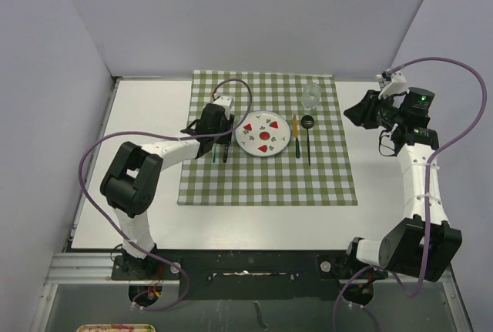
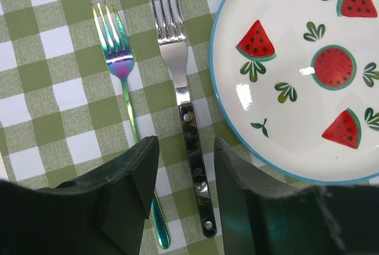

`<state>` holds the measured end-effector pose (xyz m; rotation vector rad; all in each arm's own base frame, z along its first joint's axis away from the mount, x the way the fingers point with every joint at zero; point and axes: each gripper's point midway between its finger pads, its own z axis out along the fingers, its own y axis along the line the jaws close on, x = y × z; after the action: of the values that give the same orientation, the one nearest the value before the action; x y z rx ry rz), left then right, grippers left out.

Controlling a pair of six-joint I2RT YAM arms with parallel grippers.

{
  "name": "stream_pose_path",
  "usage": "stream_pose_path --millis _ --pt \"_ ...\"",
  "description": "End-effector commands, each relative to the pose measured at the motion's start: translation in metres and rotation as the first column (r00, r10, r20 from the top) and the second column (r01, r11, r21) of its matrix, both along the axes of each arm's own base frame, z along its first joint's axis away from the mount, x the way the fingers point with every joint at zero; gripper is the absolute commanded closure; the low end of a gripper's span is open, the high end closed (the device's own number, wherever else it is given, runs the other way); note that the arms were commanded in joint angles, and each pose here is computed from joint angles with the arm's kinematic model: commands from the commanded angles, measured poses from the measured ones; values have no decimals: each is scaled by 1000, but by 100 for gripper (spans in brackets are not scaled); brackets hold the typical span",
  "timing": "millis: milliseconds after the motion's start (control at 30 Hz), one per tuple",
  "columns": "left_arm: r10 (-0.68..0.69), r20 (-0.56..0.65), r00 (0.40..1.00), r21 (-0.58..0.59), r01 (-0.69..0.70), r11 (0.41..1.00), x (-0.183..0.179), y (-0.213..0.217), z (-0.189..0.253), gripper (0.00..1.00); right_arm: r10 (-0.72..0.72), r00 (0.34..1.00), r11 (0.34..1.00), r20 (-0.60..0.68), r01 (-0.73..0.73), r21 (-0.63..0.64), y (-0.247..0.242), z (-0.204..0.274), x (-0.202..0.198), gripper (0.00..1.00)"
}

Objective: Set the dinner table for one person
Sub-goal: Adjust the utensils at the center of the board.

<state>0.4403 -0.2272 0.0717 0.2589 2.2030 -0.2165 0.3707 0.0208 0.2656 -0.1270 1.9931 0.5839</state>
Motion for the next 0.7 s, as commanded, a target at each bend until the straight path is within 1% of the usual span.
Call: stream_pose_path --millis 0,233,667 --pt "-6 30 1000 -13 6 1000 10 -6 4 60 12 996 1000 84 -10 -16 -1 23 2 74" --pt "-18 -20 1000 17 18 1000 6 -10 -18 61 6 996 1000 86 -4 -20 -2 23 1 74" --pt "-28 -45 999 38 30 999 5 -15 -30 62 9 997 1000 77 -8 -13 -2 21 3 75"
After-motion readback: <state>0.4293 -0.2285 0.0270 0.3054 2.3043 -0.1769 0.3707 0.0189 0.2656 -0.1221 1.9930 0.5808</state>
